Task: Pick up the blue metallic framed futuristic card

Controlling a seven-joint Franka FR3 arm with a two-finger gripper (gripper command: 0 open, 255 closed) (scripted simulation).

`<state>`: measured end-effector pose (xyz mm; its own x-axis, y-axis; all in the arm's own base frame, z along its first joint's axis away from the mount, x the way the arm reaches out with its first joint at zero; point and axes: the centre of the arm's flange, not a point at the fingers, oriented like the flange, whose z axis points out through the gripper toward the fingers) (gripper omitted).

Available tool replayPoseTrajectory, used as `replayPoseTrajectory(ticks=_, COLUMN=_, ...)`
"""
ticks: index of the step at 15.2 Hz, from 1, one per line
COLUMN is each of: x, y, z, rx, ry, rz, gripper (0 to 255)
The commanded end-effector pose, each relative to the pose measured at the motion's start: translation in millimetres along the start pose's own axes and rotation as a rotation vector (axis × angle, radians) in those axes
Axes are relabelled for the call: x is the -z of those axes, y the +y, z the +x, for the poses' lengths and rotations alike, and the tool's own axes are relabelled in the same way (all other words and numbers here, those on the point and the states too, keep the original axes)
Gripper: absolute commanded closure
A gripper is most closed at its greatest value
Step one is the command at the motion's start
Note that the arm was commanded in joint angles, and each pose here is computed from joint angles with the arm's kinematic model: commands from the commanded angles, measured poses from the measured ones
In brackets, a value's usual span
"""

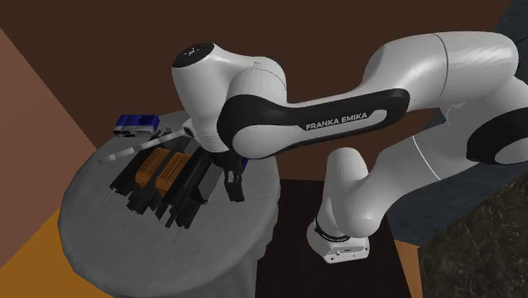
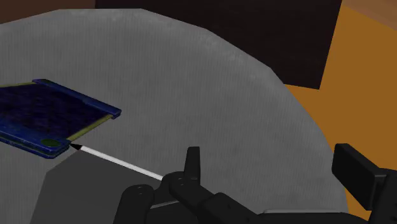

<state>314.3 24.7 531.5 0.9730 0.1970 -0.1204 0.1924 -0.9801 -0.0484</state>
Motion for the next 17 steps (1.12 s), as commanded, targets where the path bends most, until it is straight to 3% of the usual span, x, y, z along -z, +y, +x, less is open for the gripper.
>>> replayPoseTrajectory(ticks=1, x=0, y=0, z=0, rx=0.000, ry=0.000, rz=0.000, gripper=0)
replayPoseTrajectory(ticks=8, x=-9, y=63, z=-66, rx=0.532, ry=0.147, rz=-0.173, gripper=0)
replayPoseTrajectory(ticks=15, x=-11, y=152, z=-90, rx=1.064, ry=0.293, rz=-0.345, gripper=0)
replayPoseTrajectory(ticks=16, x=-10, y=160, z=-90, rx=1.109, ry=0.306, rz=-0.360, gripper=0)
replayPoseTrajectory(ticks=17, x=-16, y=161, z=-89, rx=1.109, ry=0.306, rz=-0.360, gripper=0)
